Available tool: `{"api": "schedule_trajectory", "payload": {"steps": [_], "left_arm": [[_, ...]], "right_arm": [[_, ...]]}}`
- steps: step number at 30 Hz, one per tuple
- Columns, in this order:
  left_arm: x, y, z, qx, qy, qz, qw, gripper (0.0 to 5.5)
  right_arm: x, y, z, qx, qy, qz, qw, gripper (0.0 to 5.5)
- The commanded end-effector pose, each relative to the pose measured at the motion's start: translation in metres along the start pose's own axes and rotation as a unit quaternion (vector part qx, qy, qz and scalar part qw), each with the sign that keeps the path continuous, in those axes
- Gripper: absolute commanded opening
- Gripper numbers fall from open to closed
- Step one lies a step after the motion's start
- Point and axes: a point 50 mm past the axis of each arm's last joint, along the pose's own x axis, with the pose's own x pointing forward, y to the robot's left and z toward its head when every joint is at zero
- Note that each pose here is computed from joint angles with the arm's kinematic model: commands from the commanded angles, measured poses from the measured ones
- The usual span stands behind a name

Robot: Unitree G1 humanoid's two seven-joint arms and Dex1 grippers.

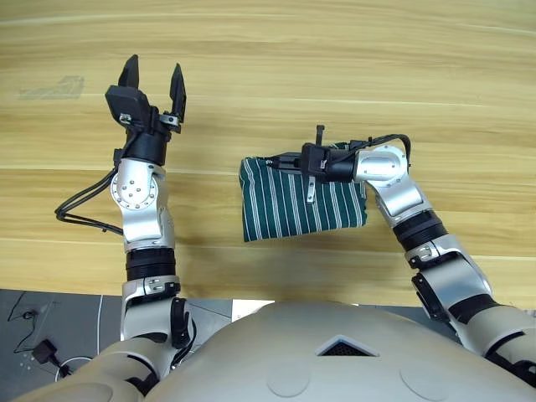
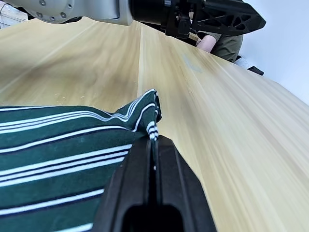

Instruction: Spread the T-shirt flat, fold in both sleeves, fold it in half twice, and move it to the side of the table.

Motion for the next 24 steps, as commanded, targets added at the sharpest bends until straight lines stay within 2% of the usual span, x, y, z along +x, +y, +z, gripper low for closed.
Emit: {"api": "schedule_trajectory", "payload": {"steps": [1,9,17,21,24], "left_arm": [[0.000,-0.006,-0.002,0.001,0.003,-0.014,1.000,3.33],[-0.003,-0.013,-0.005,-0.003,0.005,-0.028,1.000,3.33],[-0.004,-0.017,-0.008,-0.009,0.007,-0.033,0.999,3.33],[-0.006,-0.016,-0.008,-0.010,0.005,-0.028,1.000,3.33],[-0.004,-0.003,-0.005,-0.015,-0.003,0.013,1.000,3.33]], "right_arm": [[0.003,-0.003,-0.005,-0.007,0.020,-0.007,1.000,0.02],[0.008,-0.002,-0.016,0.011,0.028,-0.034,0.999,0.02],[0.003,-0.028,-0.001,0.017,-0.025,-0.137,0.990,1.36],[0.000,-0.037,0.003,0.007,-0.032,-0.162,0.986,1.36],[-0.002,-0.041,0.006,0.000,-0.038,-0.175,0.984,1.36]]}}
